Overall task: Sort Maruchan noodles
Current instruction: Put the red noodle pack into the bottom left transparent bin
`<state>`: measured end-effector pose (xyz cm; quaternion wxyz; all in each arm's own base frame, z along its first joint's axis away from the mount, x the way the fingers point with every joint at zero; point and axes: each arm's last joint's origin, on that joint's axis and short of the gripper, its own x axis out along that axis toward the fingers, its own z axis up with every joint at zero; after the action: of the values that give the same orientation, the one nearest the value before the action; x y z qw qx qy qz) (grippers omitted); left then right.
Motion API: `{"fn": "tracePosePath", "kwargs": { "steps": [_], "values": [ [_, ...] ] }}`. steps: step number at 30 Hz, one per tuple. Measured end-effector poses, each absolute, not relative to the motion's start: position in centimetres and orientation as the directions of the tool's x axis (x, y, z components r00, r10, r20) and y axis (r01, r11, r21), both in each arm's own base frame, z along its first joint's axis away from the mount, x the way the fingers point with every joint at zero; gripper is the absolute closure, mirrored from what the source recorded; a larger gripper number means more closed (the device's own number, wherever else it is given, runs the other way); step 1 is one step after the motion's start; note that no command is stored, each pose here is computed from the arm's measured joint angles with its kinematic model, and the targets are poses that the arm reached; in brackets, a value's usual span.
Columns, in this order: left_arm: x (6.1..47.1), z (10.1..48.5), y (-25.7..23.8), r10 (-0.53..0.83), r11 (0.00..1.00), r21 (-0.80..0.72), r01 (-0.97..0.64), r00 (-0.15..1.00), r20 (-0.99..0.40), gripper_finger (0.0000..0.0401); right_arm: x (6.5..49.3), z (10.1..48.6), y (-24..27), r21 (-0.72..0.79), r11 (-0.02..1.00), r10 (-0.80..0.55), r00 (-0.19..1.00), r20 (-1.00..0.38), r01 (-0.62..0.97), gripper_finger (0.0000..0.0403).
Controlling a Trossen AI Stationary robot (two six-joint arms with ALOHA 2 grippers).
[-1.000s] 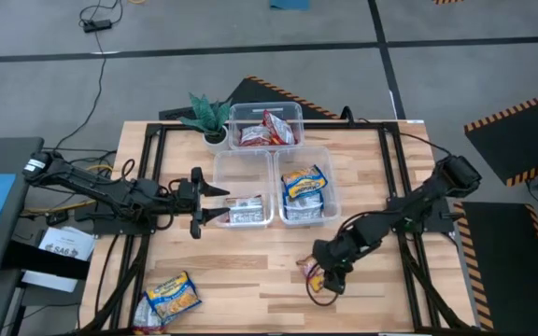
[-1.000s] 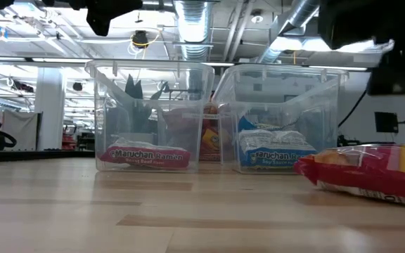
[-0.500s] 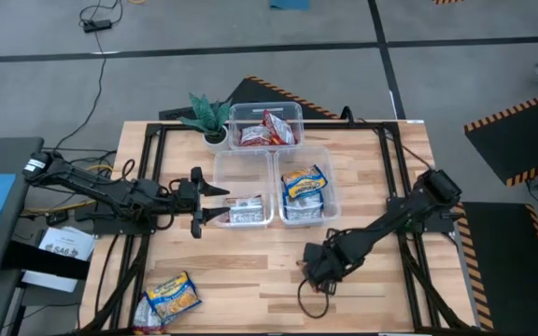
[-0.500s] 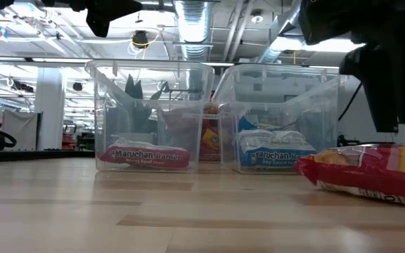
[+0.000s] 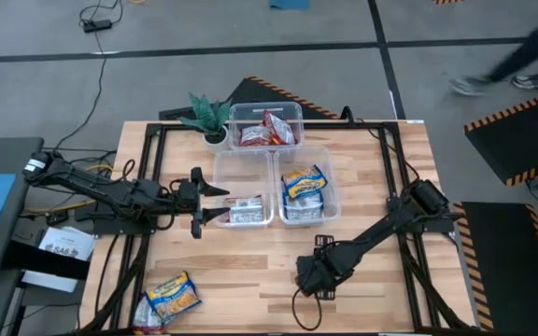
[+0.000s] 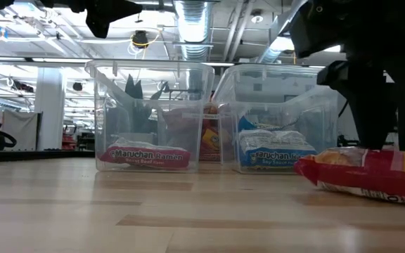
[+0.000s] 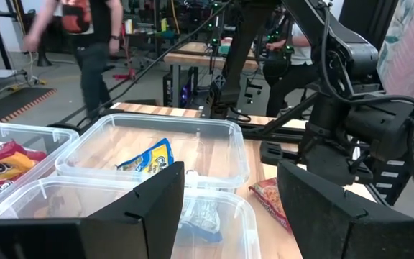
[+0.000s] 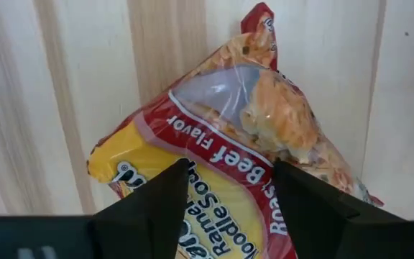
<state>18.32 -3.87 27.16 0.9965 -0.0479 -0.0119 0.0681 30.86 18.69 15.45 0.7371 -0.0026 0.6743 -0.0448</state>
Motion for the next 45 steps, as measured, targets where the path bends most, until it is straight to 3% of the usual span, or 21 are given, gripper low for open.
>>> {"fn": "tracePosePath", "kwargs": {
  "steps": [3, 7, 9, 16, 22, 27, 31, 37, 45],
  "values": [
    [18.3, 27.2, -3.9, 0.137, 0.986, -0.097, -0.135, 0.990, 0.017, 0.0191, 30.8, 15.4, 18.9, -0.084, 0.995, -0.089, 0.105, -0.991, 0.047, 0.0224],
    [18.3, 27.2, -3.9, 0.137, 0.986, -0.100, -0.135, 0.990, 0.017, 0.0191, 30.7, 15.3, 18.9, -0.107, 0.993, -0.112, 0.111, -0.987, 0.047, 0.0357],
    [18.3, 27.2, -3.9, 0.137, 0.986, -0.101, -0.135, 0.990, 0.017, 0.0191, 30.7, 15.3, 18.9, -0.107, 0.993, -0.112, 0.113, -0.987, 0.055, 0.0384],
    [18.0, 27.6, -3.7, 0.154, 0.983, -0.108, -0.149, 0.987, 0.041, 0.0191, 31.7, 18.1, 19.5, -0.064, 0.997, -0.068, 0.139, -0.988, 0.037, 0.0397],
    [17.0, 28.3, -3.4, 0.172, 0.978, -0.128, -0.162, 0.982, 0.075, 0.0191, 33.0, 25.8, 19.9, -0.008, 0.997, 0.027, 0.448, -0.894, -0.075, 0.0398],
    [16.6, 28.6, -3.3, 0.172, 0.977, -0.139, -0.159, 0.981, 0.087, 0.0191, 33.9, 31.8, 18.3, -0.146, 0.983, -0.012, 0.763, -0.646, -0.108, 0.0398],
    [16.6, 28.5, -3.4, 0.164, 0.979, -0.136, -0.151, 0.983, 0.085, 0.0191, 35.2, 34.9, 16.0, -0.285, 0.958, -0.093, 0.889, -0.449, -0.044, 0.0398],
    [16.3, 28.8, -3.8, 0.132, 0.986, -0.115, -0.120, 0.986, 0.099, 0.0191, 38.3, 35.6, 10.8, -0.347, 0.936, -0.176, 0.927, -0.330, 0.054, 0.0398],
    [14.4, 29.5, -4.5, 0.069, 0.995, -0.086, -0.058, 0.989, 0.134, 0.0191, 40.4, 30.8, 3.2, -0.261, 0.950, -0.251, 0.917, -0.311, 0.172, 0.0399]
  ]
}}
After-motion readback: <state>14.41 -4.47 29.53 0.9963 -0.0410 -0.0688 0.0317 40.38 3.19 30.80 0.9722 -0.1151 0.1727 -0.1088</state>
